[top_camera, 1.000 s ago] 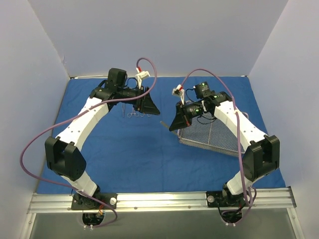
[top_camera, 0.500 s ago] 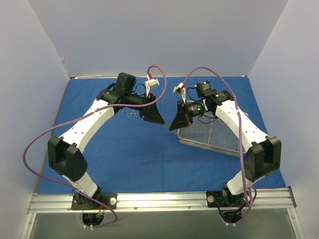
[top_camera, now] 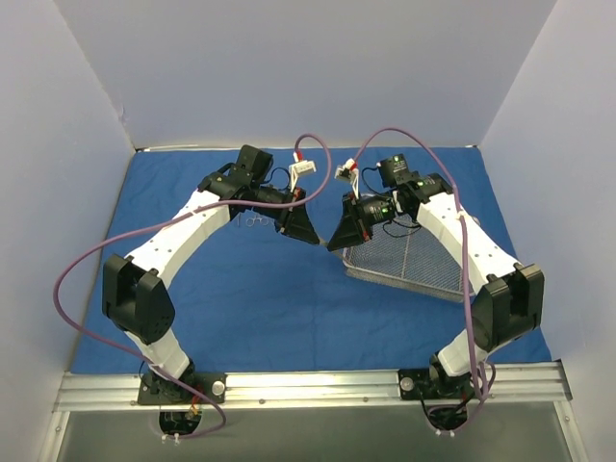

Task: Open and lay out the surgical kit
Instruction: Place the medical item in the surgical kit.

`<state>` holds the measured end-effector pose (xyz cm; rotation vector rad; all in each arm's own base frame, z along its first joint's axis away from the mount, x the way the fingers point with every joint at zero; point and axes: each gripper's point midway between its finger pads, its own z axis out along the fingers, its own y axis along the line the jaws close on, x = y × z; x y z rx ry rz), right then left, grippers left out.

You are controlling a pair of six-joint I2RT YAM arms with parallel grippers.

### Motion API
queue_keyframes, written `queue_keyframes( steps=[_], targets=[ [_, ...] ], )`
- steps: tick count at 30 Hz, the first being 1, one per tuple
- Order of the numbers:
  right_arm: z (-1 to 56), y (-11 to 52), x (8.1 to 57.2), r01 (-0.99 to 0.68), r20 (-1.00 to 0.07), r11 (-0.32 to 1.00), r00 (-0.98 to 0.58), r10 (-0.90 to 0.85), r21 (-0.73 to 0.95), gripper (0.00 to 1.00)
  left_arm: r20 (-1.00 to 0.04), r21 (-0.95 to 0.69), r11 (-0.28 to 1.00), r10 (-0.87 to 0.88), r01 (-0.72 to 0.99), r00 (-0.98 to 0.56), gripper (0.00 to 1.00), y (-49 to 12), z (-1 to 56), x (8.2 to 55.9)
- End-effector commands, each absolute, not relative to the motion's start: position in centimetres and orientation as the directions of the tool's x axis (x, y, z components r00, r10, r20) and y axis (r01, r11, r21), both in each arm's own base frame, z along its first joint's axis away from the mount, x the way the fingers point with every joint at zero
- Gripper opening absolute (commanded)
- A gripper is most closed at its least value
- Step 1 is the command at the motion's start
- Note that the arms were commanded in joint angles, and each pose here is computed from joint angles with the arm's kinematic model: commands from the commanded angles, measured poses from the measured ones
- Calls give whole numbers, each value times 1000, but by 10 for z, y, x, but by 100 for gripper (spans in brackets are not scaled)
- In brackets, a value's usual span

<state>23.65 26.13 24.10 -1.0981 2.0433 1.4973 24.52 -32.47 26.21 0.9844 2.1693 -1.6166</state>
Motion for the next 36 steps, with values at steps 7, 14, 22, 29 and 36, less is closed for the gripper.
queue_keyframes(
  steps=[7,14,22,29,36],
  targets=[
    [267,244,288,-639,-658,472,-737,-152,607,48,-745,-487,425,254,763,-617,2,-313,278,306],
    [264,205,331,-188,-423,669,-882,206,719,100,-887,-221,613,196,758,-417,2,-293,309,350],
    [290,202,374,20,-298,649,-877,376,760,100,-944,1,661,248,750,-217,2,-295,344,372],
    [324,234,408,145,-145,440,-816,559,886,100,-931,171,653,352,737,-96,2,-308,354,367],
    [315,275,395,223,-29,439,-867,497,870,81,-896,276,643,441,714,-51,2,-309,350,368]
  ],
)
